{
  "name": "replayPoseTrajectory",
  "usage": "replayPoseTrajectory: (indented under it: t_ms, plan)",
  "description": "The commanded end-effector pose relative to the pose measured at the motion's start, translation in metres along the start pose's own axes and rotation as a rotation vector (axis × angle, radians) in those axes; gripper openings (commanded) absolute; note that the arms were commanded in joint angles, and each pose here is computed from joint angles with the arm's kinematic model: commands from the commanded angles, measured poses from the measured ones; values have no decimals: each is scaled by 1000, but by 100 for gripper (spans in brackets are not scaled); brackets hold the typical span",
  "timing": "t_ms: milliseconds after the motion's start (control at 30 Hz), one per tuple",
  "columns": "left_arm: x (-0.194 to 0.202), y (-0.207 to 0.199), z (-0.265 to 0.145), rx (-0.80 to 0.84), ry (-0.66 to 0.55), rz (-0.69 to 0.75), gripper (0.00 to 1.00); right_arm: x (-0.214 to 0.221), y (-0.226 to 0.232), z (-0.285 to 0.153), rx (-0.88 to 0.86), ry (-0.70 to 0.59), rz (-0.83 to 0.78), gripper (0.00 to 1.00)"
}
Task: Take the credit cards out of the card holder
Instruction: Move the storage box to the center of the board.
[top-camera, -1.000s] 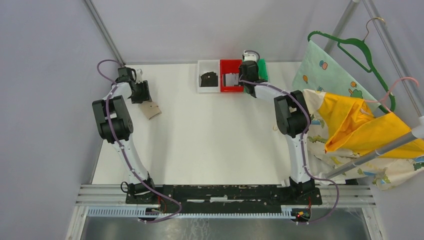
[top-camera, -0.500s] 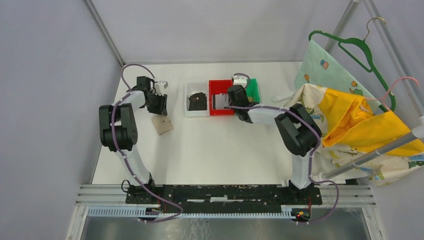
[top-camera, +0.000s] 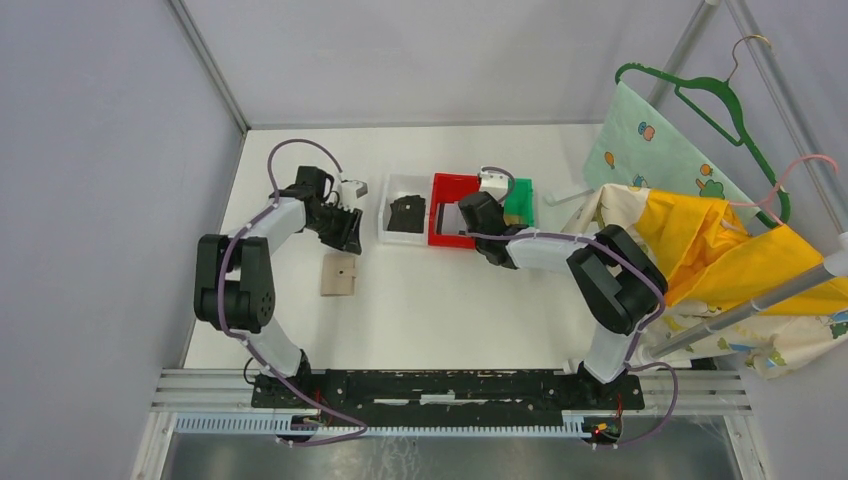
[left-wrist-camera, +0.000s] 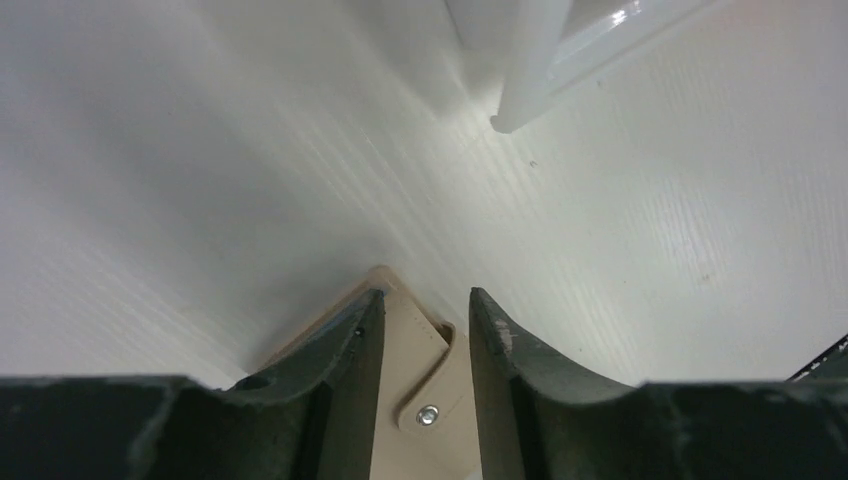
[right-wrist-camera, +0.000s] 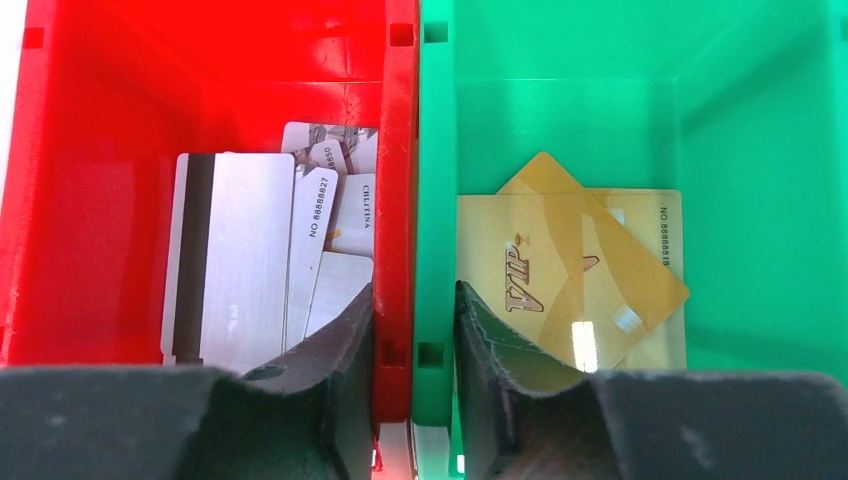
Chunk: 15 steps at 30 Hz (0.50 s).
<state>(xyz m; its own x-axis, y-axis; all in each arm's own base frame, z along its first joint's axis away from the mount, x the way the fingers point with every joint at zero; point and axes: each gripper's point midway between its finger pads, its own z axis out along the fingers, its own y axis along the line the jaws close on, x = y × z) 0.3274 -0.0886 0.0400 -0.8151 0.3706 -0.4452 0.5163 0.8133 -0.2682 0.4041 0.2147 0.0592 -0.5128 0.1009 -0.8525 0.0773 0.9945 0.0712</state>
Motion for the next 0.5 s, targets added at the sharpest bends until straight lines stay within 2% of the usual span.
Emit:
replayPoseTrajectory:
  t_ms: [0,33,200,333,467]
  plan:
    - [-25,-22,-31,53,-93,2,46,-4,0,-14,-7,-14,59,40]
    - [-28,-23,-36,48,-99,8,49,-9,1,-16,-10,-20,52,49]
    - [-42,-20,-76,-18,-127,29,61,-35,4,-38,-46,-58,54,76]
    - [-33,6,-104,-73,-150,-95,67,-38,24,-71,-134,-92,55,86]
    - [-5,33,-119,-85,-170,-277,70,-21,80,-107,-289,-75,-18,90]
